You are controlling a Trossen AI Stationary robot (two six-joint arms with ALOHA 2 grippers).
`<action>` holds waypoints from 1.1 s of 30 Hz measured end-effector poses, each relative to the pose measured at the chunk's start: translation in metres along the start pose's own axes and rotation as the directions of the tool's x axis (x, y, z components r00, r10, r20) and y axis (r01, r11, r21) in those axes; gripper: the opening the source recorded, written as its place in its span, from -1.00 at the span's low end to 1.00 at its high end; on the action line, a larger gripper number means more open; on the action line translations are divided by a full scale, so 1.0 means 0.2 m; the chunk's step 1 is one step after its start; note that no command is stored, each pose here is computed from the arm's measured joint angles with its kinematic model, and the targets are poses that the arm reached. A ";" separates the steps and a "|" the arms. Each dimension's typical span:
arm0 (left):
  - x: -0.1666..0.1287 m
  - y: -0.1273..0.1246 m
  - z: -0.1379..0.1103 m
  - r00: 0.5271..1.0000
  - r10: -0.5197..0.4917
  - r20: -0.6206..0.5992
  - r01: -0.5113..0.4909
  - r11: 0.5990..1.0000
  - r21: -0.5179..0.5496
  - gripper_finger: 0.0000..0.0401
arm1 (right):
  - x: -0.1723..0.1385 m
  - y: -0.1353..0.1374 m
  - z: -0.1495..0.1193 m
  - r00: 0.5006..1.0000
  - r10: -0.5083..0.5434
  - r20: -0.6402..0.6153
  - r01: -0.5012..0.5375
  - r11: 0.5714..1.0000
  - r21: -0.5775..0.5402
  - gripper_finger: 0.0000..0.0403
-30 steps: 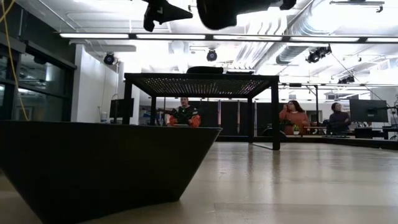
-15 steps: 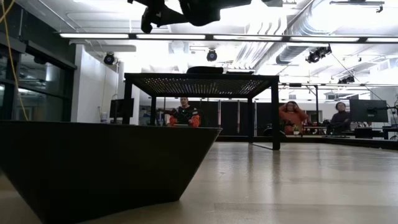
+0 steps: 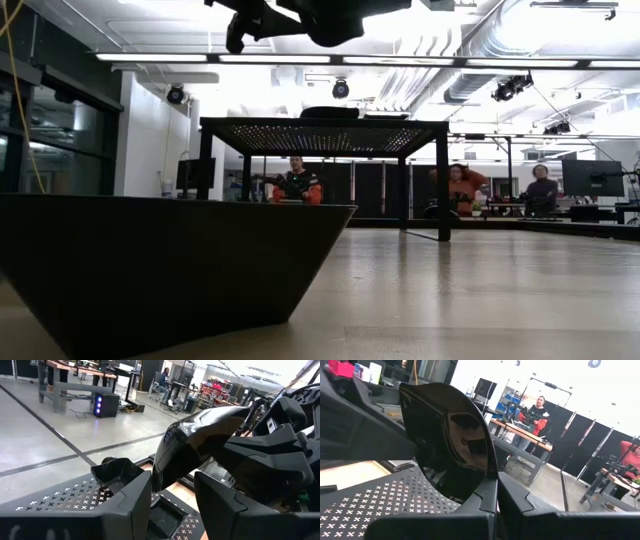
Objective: Pick & Place Mini shaped plates
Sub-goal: Stack the black leaf-shaped plate on top of the other black leaf-shaped plates on the shelf
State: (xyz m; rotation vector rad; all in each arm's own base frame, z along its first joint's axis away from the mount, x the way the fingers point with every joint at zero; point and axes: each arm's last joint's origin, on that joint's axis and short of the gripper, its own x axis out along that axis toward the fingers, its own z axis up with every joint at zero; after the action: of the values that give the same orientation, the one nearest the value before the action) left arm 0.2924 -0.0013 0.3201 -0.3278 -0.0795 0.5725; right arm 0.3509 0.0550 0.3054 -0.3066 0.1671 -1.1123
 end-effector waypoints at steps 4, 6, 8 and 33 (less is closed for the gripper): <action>0.00 0.00 0.00 1.000 0.012 0.004 -0.012 1.000 0.000 -0.33 | 0.00 0.00 0.00 1.000 0.006 0.003 -0.006 1.000 0.000 -1.00; 0.00 0.00 0.00 1.000 0.020 0.007 -0.020 1.000 0.000 -0.34 | 0.00 0.00 0.00 1.000 0.006 0.003 -0.006 1.000 0.001 -1.00; 0.00 0.00 0.00 1.000 0.024 0.009 -0.024 1.000 0.000 -0.34 | 0.00 0.00 0.00 1.000 0.007 0.003 -0.007 1.000 0.001 -1.00; 0.00 0.01 0.00 0.998 0.057 0.016 -0.057 0.998 0.003 -0.99 | 0.00 0.01 -0.01 0.995 0.093 0.027 -0.091 0.995 -0.048 -0.90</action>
State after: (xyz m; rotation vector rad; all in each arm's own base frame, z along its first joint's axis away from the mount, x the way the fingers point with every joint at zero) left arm 0.2911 0.0004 0.3197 -0.3232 -0.0841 0.6321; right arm 0.3528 0.0566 0.3035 -0.3532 0.1793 -1.0133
